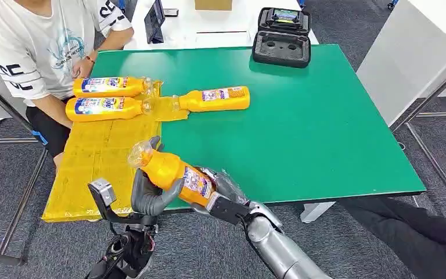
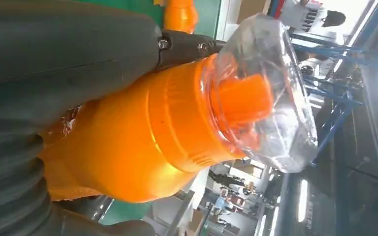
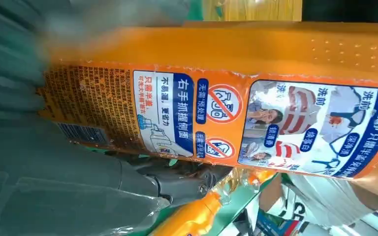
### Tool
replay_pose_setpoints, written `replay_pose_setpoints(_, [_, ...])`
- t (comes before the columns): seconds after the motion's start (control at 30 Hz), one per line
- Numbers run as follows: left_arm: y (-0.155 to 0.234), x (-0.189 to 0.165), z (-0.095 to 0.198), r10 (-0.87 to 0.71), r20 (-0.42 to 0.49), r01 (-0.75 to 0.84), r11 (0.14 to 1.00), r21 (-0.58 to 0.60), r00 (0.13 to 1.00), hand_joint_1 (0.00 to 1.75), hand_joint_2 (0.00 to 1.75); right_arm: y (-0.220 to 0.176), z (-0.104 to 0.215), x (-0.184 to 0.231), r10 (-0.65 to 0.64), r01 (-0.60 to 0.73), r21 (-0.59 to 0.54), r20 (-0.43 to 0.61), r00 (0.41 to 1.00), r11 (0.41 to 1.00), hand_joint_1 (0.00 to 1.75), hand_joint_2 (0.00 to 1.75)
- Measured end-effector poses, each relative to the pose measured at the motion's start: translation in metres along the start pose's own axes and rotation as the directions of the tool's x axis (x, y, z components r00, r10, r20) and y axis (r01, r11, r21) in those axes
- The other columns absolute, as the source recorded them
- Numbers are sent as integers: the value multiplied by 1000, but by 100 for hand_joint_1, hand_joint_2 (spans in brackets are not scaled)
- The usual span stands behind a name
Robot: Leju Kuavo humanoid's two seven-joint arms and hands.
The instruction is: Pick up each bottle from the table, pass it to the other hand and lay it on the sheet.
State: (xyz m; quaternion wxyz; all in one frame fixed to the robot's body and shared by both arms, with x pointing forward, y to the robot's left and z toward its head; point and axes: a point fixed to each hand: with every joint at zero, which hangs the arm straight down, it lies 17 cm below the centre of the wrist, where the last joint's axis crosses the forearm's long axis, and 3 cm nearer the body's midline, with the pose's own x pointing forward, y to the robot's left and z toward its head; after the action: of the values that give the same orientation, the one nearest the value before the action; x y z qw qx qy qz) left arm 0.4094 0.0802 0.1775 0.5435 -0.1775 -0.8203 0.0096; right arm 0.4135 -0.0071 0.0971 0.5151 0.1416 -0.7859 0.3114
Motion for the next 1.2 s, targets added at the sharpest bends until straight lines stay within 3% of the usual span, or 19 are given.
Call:
replay_pose_setpoints(0.5, [3, -25, 4, -7, -82, 6, 1000, -15, 997, 2, 175, 5, 2, -4, 4, -3, 18, -17, 1000, 1000, 175, 175])
replay_pose_setpoints(0.53, [3, -26, 4, -5, -85, 3, 1000, -16, 996, 51, 175, 5, 2, -5, 4, -4, 19, -19, 1000, 1000, 175, 175])
replay_pose_setpoints(0.57, [2, -26, 4, 7, -89, -9, 1000, -15, 996, 159, 175, 6, 2, -5, 4, -4, 20, -21, 1000, 1000, 175, 175])
replay_pose_setpoints(0.6, [2, -26, 5, 16, -91, -17, 1000, -15, 996, 175, 175, 6, 2, -6, 5, -5, 21, -23, 1000, 1000, 175, 175])
replay_pose_setpoints(1.2, [-1, -16, 4, 162, -70, -163, 987, -14, 984, 175, 175, 13, -1, -9, 50, -48, 49, -36, 998, 998, 175, 175])
